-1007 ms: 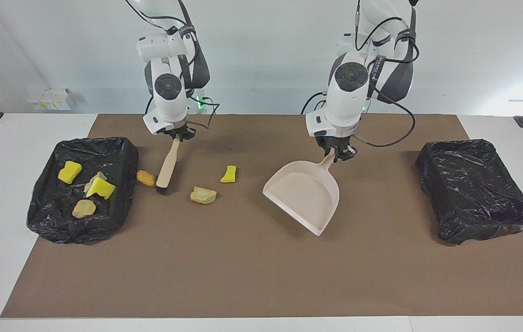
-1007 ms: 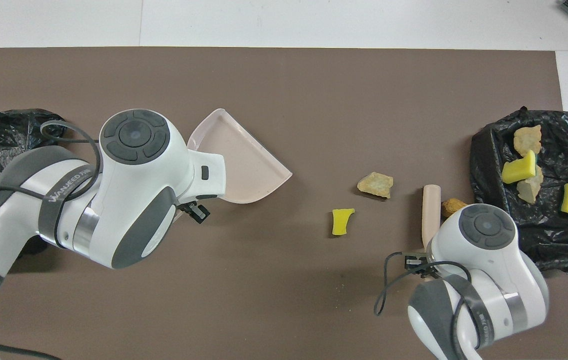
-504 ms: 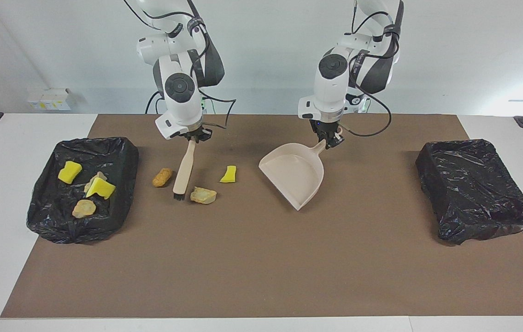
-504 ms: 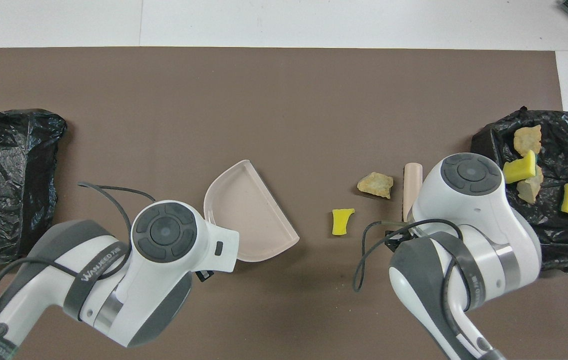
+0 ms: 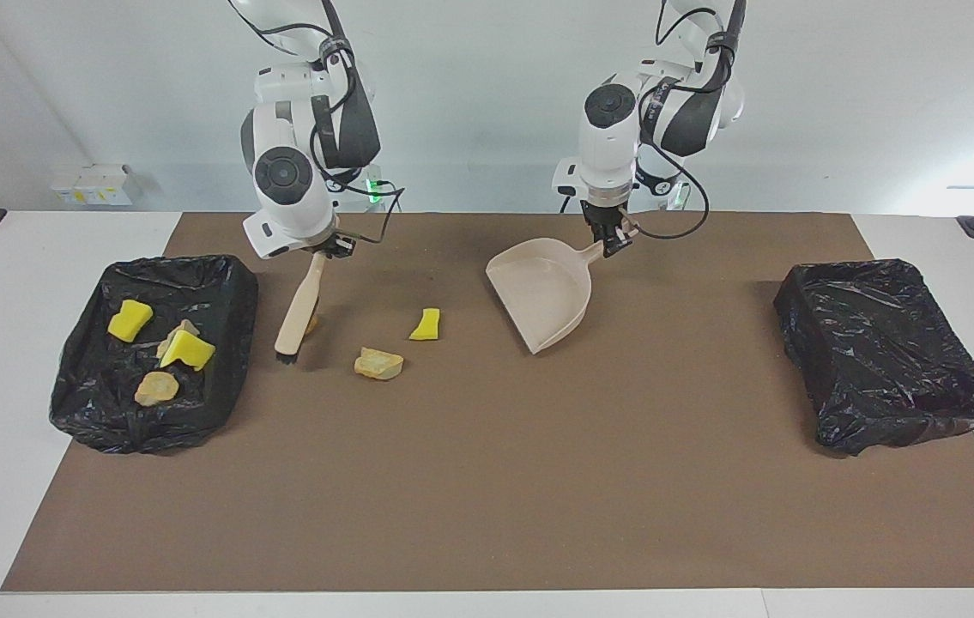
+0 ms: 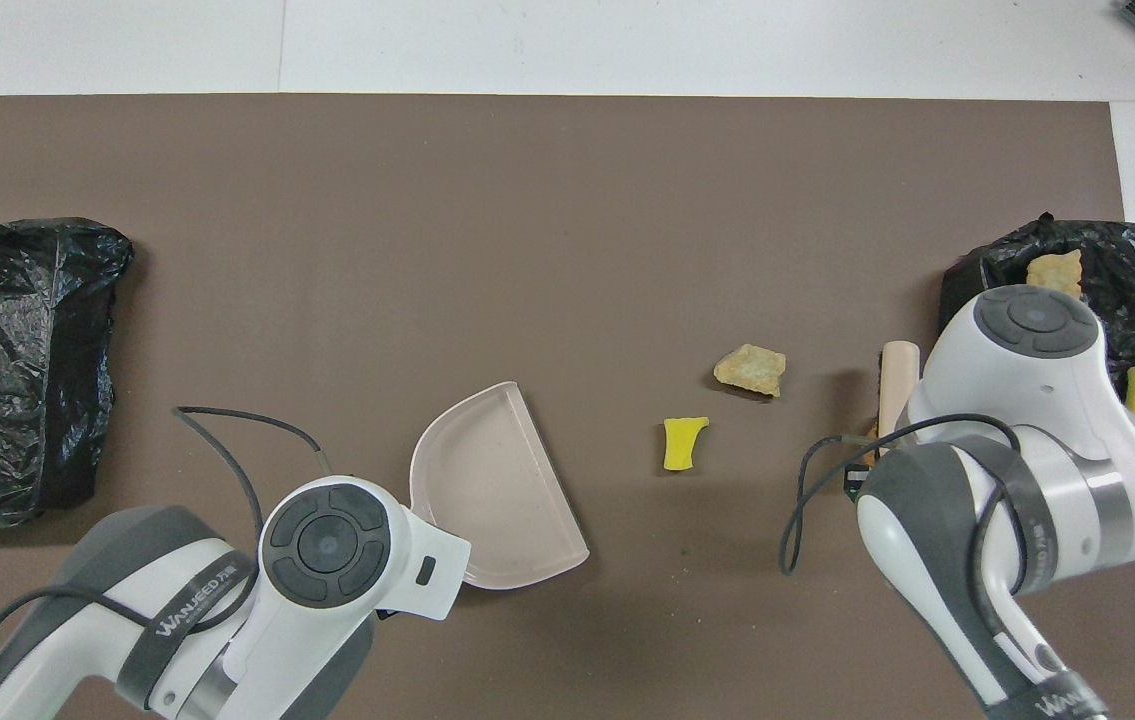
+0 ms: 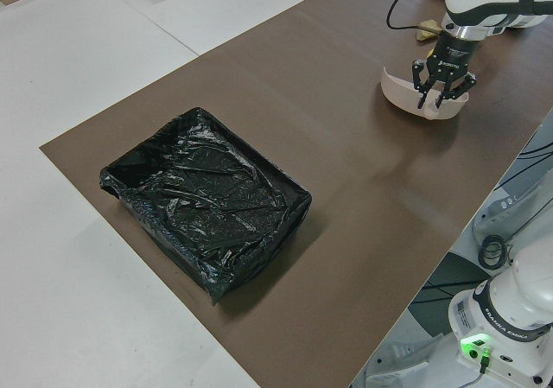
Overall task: Sweep and dump trash in bin
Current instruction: 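Sweep the orange piece and crumb with the right gripper's brush into the dustpan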
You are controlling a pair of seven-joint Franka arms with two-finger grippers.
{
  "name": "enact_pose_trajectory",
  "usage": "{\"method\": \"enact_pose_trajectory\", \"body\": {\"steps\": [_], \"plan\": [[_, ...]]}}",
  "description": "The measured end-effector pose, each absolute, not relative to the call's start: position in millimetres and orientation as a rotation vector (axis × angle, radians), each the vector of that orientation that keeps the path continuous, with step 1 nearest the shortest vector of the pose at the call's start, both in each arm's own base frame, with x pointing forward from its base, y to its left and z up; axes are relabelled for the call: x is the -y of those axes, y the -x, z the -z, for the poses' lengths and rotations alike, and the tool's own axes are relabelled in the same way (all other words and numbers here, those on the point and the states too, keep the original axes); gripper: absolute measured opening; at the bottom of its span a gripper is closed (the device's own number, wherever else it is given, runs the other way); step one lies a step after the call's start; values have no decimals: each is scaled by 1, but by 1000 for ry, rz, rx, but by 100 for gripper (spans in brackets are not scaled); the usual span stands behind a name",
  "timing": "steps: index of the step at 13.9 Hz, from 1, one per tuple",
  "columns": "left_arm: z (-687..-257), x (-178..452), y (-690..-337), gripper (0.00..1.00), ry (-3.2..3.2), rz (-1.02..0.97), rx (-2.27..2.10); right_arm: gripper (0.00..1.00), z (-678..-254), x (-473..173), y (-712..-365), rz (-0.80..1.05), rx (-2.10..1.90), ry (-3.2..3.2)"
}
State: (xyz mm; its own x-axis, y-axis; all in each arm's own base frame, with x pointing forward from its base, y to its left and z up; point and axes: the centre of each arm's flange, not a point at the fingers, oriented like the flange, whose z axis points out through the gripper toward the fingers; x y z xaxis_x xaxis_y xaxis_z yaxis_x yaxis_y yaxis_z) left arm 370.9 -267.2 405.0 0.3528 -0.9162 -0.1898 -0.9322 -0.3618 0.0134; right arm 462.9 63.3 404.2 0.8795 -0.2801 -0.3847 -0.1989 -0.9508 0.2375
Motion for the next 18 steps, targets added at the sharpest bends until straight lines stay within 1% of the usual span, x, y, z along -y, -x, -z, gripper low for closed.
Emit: {"method": "enact_pose_trajectory", "body": {"steps": [5,7,9,12,15,18], "plan": [[-402,264,-373,32,2510,-245,-1711,26,-384,7,-430,604,309,-2951],[-401,264,-374,32,2512,-243,-1708,26,-377,22,-419,579,297,-2976],[-401,263,-374,32,2516,-239,-1703,26,-374,18,-413,561,282,-2979],[-401,263,-375,32,2520,-237,-1699,26,-361,8,-414,535,174,-2998],[-401,262,-375,32,2523,-237,-1693,26,-351,-14,-423,473,71,-3015],[-401,262,-376,32,2532,-236,-1679,26,-343,-50,-434,438,-36,-3030]]}}
